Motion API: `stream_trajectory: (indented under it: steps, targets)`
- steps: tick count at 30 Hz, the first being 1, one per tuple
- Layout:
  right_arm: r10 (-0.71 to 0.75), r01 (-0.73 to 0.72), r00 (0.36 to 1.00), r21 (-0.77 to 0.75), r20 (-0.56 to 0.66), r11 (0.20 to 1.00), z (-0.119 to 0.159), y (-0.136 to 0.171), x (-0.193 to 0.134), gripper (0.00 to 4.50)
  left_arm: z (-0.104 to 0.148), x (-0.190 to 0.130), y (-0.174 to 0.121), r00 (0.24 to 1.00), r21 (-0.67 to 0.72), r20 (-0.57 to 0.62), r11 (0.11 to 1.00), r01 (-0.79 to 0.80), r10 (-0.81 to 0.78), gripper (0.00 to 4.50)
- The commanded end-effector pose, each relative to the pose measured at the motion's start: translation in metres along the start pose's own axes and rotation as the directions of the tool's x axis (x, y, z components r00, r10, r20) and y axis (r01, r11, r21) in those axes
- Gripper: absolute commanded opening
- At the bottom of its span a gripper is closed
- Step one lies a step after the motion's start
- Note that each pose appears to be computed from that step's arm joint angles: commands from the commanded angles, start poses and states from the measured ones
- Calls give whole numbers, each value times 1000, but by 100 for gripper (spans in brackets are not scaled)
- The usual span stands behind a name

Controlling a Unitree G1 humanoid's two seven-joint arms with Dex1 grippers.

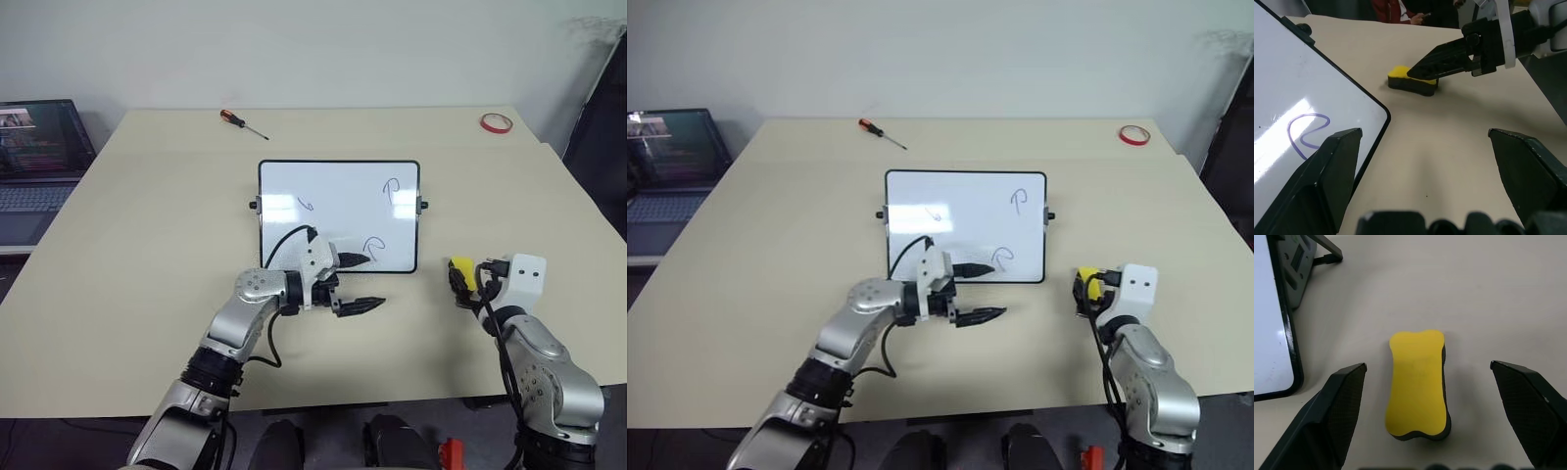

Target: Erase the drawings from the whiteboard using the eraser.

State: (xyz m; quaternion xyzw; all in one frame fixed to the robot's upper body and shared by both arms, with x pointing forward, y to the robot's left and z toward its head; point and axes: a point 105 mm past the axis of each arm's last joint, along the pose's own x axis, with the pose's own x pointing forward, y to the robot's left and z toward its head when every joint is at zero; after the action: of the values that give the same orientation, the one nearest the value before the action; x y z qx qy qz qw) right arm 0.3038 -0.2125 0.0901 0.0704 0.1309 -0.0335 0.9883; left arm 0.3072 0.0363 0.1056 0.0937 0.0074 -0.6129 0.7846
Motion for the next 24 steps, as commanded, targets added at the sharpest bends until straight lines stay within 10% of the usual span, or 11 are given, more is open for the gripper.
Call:
stream_trajectory:
  steps: [1,24]
  targets:
    - [16,-16,998,-11,53,1000,14,3,5,445,10,-7,2,1000,44,14,999,-20,19,450]
    - [18,-17,999,-20,42,1000,10,6,13,408,10,-14,1,999,29,-3,998,-52,52,450]
